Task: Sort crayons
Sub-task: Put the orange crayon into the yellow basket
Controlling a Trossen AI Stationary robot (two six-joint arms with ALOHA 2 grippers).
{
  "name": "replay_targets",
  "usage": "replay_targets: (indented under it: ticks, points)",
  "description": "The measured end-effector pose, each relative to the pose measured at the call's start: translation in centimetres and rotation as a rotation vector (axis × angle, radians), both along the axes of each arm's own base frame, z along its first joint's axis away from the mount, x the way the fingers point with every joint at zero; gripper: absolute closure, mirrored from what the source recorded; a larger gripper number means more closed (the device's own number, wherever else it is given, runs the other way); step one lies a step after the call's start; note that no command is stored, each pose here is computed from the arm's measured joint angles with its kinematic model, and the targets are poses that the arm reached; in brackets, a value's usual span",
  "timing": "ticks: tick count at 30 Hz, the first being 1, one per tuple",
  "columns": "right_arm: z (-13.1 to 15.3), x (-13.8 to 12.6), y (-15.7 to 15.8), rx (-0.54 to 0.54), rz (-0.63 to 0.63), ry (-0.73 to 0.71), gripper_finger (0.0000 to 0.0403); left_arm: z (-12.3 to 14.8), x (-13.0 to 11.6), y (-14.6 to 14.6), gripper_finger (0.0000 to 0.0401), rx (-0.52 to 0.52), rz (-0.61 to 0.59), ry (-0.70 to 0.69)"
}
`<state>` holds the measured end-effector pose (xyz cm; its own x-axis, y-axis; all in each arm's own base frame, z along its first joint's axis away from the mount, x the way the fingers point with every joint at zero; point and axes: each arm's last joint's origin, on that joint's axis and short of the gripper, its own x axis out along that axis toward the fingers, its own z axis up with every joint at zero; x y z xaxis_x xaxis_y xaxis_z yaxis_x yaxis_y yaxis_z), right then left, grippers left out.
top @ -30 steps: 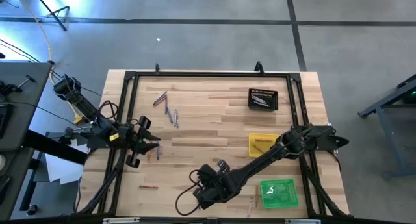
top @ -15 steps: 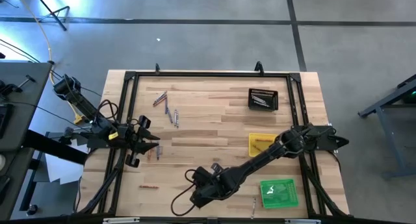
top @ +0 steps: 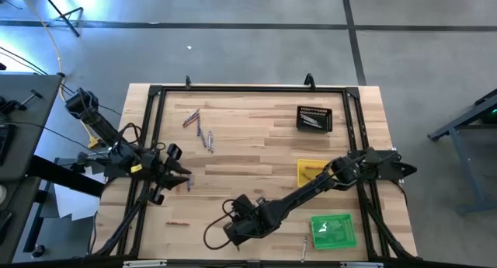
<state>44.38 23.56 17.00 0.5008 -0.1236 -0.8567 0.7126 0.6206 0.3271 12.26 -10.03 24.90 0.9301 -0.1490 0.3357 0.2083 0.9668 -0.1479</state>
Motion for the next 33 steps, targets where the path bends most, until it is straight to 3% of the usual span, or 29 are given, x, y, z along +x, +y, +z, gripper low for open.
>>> replay_targets:
  ticks: [7,21,33]
  points:
    - [0.1,0.3,0.9,0.062,-0.031,-0.061,0.0289,0.0,-0.3,-0.4,0.0327,0.003,-0.033,0.002]
    - [-2.0,-0.2,1.4,0.087,-0.062,0.024,0.0289,0.0,-0.4,-0.4,0.0327,0.005,-0.030,-0.003]
    - [-2.2,0.1,1.5,0.097,-0.089,-0.009,0.0289,0.0,-0.3,-0.4,0.0327,0.005,-0.030,-0.002]
